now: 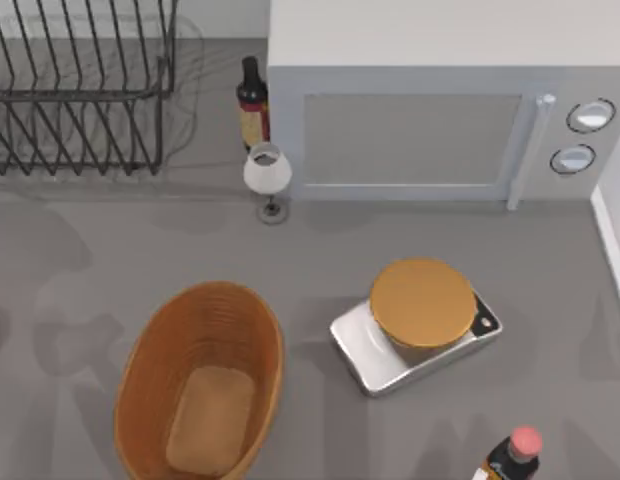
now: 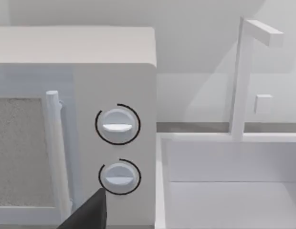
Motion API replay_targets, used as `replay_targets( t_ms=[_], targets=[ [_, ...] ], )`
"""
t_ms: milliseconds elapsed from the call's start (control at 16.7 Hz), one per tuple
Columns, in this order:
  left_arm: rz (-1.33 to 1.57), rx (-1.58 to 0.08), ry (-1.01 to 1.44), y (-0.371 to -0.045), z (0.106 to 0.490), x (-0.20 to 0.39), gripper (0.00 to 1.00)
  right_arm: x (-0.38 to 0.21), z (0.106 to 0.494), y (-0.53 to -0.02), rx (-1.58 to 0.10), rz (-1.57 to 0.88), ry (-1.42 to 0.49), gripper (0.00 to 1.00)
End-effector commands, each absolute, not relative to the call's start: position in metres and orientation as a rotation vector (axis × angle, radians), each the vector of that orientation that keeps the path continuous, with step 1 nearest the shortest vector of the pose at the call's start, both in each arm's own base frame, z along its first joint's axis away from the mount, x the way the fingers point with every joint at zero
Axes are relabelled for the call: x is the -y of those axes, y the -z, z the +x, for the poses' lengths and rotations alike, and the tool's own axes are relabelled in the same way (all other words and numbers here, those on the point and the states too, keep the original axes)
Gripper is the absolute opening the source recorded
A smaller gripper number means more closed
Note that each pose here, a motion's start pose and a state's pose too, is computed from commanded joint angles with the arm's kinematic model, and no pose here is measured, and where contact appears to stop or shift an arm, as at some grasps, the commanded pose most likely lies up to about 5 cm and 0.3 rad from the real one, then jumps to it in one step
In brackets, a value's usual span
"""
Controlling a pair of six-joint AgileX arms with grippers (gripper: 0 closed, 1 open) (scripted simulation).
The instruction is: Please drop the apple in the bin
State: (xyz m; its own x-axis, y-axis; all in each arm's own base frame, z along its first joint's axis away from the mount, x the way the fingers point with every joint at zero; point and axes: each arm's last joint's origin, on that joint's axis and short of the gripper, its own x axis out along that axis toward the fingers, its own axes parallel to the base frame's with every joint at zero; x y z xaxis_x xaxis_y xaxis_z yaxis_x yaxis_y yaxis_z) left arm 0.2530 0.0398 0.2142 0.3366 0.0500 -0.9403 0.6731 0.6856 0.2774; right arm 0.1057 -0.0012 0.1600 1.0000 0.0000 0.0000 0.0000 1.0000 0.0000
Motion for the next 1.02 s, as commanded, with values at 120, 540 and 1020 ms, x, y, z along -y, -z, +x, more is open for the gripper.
replay_targets(
  t_ms=[120,540,1020],
  targets=[
    [0.775,-1.276,0.58,-0.204,0.277,-0.049,1.0,0.001,0.106,-0.16,0.0,0.0,0.0,1.0],
    [0.82,-1.417,0.832,-0.176,0.32,-0.069,1.0,0.001,0.106,-0.16,0.0,0.0,0.0,1.0],
    [0.818,-1.421,0.836,-0.163,0.321,-0.068,1.0,0.001,0.106,-0.16,0.0,0.0,0.0,1.0]
  ],
)
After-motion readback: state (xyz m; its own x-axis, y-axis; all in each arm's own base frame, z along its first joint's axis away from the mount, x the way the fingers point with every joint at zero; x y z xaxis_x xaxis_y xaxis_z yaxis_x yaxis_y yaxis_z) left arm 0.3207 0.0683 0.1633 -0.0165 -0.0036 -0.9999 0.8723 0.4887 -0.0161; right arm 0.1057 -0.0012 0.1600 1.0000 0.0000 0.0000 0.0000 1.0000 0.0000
